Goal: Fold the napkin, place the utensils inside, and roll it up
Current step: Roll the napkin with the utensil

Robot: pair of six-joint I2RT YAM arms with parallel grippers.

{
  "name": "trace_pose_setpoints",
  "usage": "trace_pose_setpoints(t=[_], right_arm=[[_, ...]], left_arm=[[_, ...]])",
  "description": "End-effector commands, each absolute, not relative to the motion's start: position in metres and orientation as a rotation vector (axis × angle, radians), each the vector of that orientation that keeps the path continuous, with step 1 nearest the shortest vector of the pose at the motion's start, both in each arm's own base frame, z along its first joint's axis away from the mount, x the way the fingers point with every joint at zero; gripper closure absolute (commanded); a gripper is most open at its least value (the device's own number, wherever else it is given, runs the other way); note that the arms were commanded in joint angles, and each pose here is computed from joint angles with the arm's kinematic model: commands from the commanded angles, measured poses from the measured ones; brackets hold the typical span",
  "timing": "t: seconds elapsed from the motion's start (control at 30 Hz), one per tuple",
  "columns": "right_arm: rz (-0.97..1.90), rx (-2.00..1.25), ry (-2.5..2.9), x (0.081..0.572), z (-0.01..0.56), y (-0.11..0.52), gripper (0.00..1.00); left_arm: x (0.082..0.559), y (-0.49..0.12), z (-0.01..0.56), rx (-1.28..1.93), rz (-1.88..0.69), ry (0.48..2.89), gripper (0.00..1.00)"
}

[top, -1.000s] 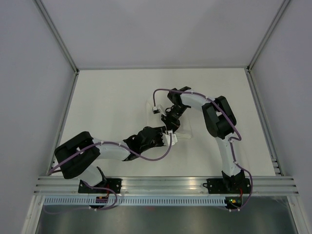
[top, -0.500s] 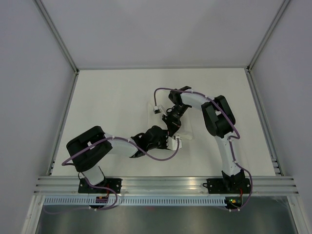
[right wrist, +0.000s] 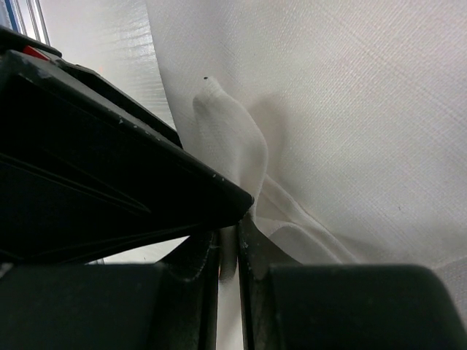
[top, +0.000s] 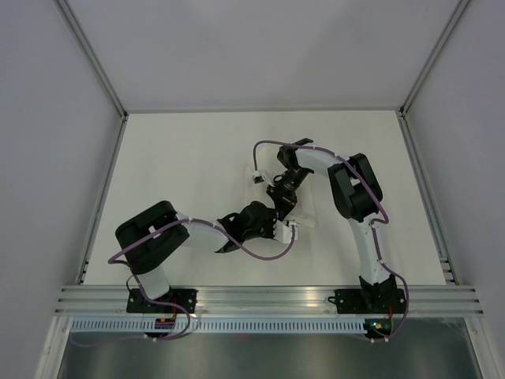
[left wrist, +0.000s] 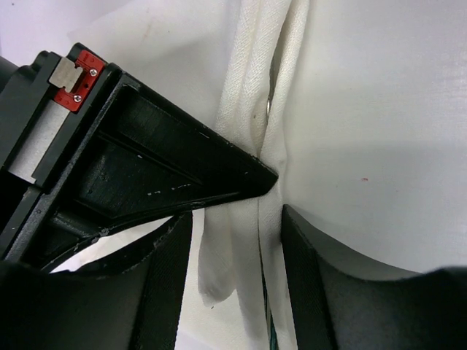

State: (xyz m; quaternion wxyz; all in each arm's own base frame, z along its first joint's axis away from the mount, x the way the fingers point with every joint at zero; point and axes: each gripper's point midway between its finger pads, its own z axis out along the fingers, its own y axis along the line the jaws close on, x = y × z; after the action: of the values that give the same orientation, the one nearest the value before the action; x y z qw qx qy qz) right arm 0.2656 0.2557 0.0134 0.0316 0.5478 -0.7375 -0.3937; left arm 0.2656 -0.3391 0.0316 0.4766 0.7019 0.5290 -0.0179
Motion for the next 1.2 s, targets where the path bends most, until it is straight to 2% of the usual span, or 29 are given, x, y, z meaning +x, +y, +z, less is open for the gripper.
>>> trace_pose_setpoints(t=[0.0,0.13,0.27,0.37,0.43,0.7,0.83,0.97,1.03,1.17], right_arm=[[-1.009,1.834,-2.217,0.274,-0.035,0.239,1.00],[-1.010,1.830,-2.217,0.274,-0.035,0.239,1.00],[-1.008,1.832,-2.218,0.274,-0.035,0.239,1.00],[-1.008,1.834,-2.221,0.274,-0.035,0.239,1.00],[-1.006,1.836,-2.224,0.275,-0.035,0.239,1.00],[-0.998,1.871,-2.251,0.281,-0.026,0.242,0.99],[-0.975,1.907,-2.300,0.287,-0.017,0.243,0.86],[-0.959,1.912,-2.360,0.294,-0.005,0.244,0.63],[-0.950,1.904,-2.396,0.299,-0.003,0.242,0.56],[-0.979,1.905,-2.441,0.305,0.012,0.243,0.50]], left_arm=[[0.255,-0.334,0.001,1.872,-0.055,1.296,0.44],[0.249,-0.335,-0.007,1.900,-0.098,1.340,0.56],[0.243,-0.336,-0.015,1.939,-0.139,1.389,0.80],[0.239,-0.336,-0.017,1.947,-0.167,1.419,0.93],[0.237,-0.335,-0.019,1.955,-0.182,1.443,0.97],[0.230,-0.343,-0.018,1.946,-0.272,1.592,0.98],[0.224,-0.346,-0.019,1.944,-0.328,1.667,0.98],[0.222,-0.347,-0.016,1.916,-0.361,1.692,0.98],[0.221,-0.348,-0.016,1.902,-0.375,1.704,0.98],[0.219,-0.347,-0.016,1.878,-0.398,1.728,0.98]])
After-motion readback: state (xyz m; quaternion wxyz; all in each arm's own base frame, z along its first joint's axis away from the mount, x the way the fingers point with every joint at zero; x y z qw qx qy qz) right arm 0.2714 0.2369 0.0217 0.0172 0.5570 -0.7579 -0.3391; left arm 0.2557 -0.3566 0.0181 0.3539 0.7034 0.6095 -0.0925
